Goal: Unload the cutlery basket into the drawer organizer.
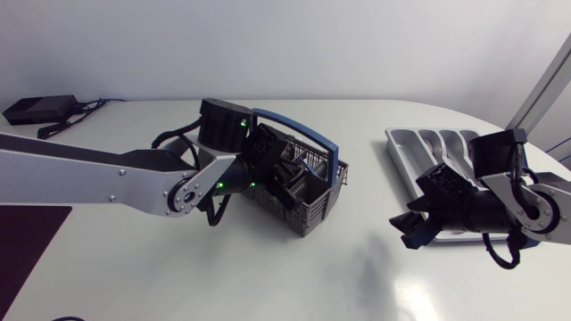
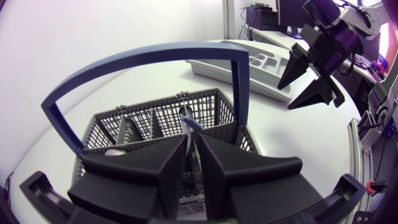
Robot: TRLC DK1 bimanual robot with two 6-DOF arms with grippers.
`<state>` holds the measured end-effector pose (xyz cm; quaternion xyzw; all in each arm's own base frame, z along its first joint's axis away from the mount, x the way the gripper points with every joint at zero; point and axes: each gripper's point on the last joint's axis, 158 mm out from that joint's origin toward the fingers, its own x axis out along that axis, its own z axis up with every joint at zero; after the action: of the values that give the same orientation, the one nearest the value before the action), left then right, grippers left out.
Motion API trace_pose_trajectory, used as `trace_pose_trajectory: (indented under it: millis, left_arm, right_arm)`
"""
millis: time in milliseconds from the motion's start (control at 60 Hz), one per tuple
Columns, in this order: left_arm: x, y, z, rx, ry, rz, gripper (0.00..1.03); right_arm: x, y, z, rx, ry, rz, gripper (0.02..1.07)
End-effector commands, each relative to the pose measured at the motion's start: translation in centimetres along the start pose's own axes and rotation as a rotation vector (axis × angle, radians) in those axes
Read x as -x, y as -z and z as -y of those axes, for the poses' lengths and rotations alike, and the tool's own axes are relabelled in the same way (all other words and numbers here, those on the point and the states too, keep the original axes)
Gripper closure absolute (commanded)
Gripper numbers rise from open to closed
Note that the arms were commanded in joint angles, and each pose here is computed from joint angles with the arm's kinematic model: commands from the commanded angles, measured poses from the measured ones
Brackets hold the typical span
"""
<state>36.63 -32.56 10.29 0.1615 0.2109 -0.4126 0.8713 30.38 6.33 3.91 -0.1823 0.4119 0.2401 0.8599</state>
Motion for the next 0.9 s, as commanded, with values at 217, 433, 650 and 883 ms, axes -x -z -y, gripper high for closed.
trace_pose_trajectory:
  millis: [217, 433, 650, 883]
  left_arm:
    - [-1.8, 0.0, -0.5, -0.023, -0.006, -0.007, 0.84]
    - [-2.7, 0.3, -1.2, -0.032, -0.013, -0.017, 0.84]
    - [-3.2, 0.4, -1.6, -0.03, -0.017, -0.022, 0.85]
    - [-3.9, -0.1, -1.7, -0.032, -0.015, -0.014, 0.89]
  right_arm:
    - [-0.6, 1.0, -0.5, 0.013, -0.01, -0.025, 0.34]
    - [-0.7, 1.1, -0.5, 0.012, -0.013, -0.029, 0.34]
    - [-1.0, 1.3, -0.6, 0.012, -0.015, -0.032, 0.34]
    - [-1.2, 1.4, -0.5, 0.012, -0.012, -0.038, 0.34]
